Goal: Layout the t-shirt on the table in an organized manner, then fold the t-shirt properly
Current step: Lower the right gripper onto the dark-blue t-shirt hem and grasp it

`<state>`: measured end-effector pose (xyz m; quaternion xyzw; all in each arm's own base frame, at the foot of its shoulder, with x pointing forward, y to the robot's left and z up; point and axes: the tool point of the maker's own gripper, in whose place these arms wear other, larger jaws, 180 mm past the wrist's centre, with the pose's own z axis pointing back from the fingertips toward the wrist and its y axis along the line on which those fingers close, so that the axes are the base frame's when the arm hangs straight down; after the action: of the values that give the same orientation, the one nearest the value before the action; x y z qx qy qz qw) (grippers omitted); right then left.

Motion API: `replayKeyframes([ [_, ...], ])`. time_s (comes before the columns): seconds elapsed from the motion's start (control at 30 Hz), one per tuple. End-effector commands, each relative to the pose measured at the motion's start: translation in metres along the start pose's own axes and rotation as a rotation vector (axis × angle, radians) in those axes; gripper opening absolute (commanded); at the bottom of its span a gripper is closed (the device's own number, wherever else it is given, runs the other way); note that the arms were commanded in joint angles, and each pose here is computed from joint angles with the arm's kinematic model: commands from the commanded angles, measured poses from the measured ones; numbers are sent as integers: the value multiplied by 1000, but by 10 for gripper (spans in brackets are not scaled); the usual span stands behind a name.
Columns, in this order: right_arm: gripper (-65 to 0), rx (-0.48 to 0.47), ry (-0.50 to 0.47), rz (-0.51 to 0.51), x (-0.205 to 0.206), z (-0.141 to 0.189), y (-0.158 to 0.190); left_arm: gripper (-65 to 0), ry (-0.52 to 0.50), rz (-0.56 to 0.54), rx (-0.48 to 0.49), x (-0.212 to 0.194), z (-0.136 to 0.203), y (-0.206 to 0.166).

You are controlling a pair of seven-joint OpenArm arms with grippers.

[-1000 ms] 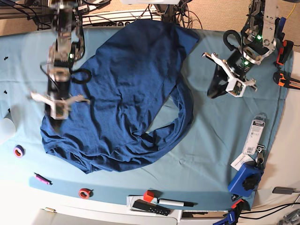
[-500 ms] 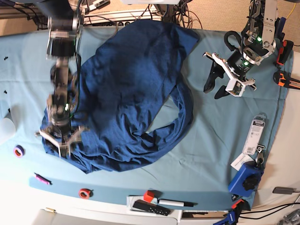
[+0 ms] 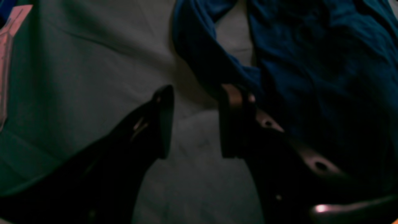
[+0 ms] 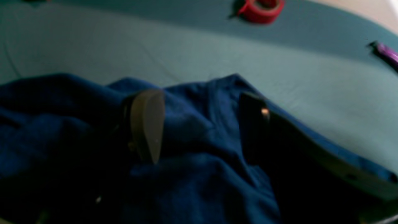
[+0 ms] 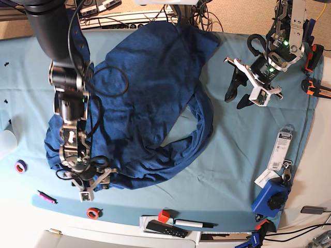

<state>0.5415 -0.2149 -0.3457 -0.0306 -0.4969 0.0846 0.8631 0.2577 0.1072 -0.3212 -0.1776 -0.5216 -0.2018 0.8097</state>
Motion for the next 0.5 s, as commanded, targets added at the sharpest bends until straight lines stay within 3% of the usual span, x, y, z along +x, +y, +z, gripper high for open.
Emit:
replayKeyframes([
  [0.0, -283, -31, -75, 5, 33, 0, -11, -400, -47, -12, -7, 14, 2, 1],
  [0.47, -283, -65, 28, 22, -32, 0, -9, -400, -23, 28, -29, 9, 2, -3],
])
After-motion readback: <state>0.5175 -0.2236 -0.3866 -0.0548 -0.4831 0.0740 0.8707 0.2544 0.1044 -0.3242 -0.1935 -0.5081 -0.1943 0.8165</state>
